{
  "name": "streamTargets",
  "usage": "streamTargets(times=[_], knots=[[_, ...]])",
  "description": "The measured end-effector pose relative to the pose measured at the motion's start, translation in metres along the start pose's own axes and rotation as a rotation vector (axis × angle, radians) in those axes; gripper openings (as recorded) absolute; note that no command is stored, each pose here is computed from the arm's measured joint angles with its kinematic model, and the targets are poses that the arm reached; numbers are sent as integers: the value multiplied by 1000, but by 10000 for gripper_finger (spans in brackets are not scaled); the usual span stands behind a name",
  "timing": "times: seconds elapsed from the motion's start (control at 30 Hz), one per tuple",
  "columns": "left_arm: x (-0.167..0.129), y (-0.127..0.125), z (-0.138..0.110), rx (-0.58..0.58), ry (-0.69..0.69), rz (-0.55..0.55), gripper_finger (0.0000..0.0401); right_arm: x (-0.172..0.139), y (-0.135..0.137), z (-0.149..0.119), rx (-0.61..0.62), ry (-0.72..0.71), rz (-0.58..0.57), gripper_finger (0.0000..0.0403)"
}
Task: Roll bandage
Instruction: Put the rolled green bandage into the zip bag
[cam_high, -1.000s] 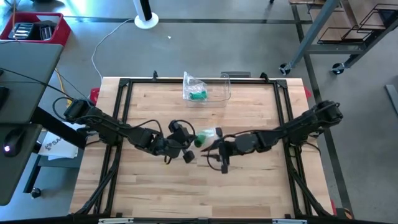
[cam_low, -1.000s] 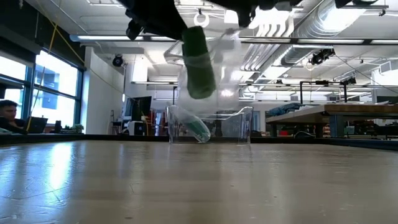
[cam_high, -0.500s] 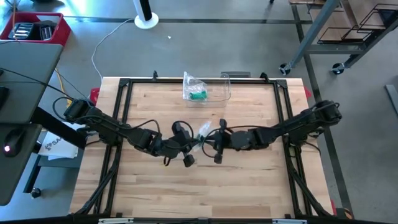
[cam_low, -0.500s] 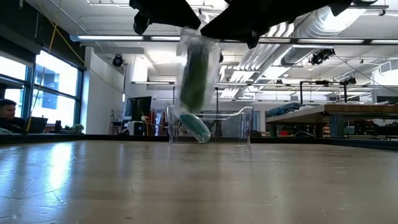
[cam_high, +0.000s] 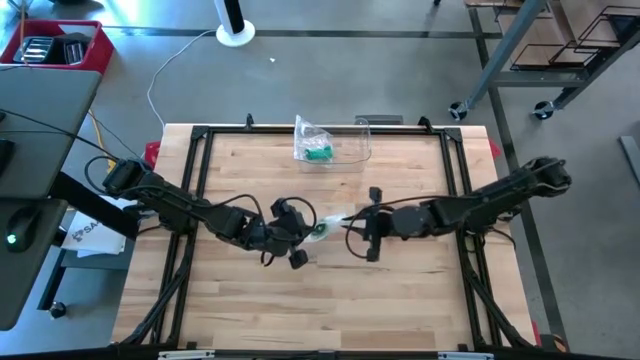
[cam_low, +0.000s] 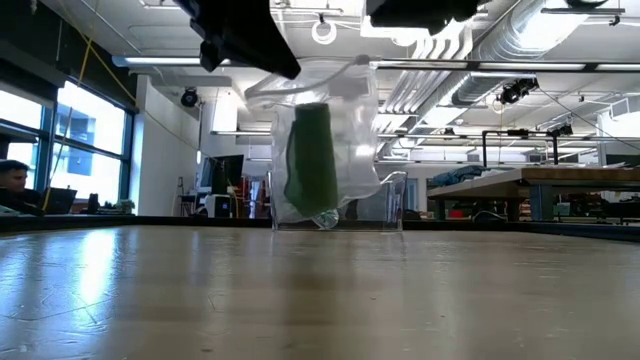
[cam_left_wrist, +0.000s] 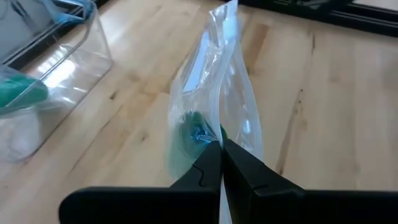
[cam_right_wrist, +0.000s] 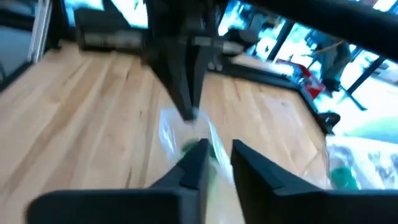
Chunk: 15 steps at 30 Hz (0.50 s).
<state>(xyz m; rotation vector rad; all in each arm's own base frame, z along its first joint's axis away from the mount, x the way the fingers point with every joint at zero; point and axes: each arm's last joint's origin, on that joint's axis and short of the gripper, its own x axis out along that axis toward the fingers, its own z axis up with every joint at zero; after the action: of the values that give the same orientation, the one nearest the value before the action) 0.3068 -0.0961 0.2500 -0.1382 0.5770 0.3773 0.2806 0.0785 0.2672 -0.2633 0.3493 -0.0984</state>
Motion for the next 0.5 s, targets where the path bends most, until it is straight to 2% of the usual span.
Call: streamTargets(times=[0.13, 0.3, 0.4, 0.5], knots=[[0, 0, 0, 14, 2, -6, 0, 3, -7, -8, -18, 72, 51, 106], [0, -1, 0, 20, 6, -16, 0, 10, -20, -16, -64, 124, 58, 174], [0, -1, 0, 23, 9, -20, 0, 11, -22, -17, -138, 114, 124, 182], [0, -1, 0, 24, 10, -20, 0, 11, -20, -16, -158, 90, 187, 159]])
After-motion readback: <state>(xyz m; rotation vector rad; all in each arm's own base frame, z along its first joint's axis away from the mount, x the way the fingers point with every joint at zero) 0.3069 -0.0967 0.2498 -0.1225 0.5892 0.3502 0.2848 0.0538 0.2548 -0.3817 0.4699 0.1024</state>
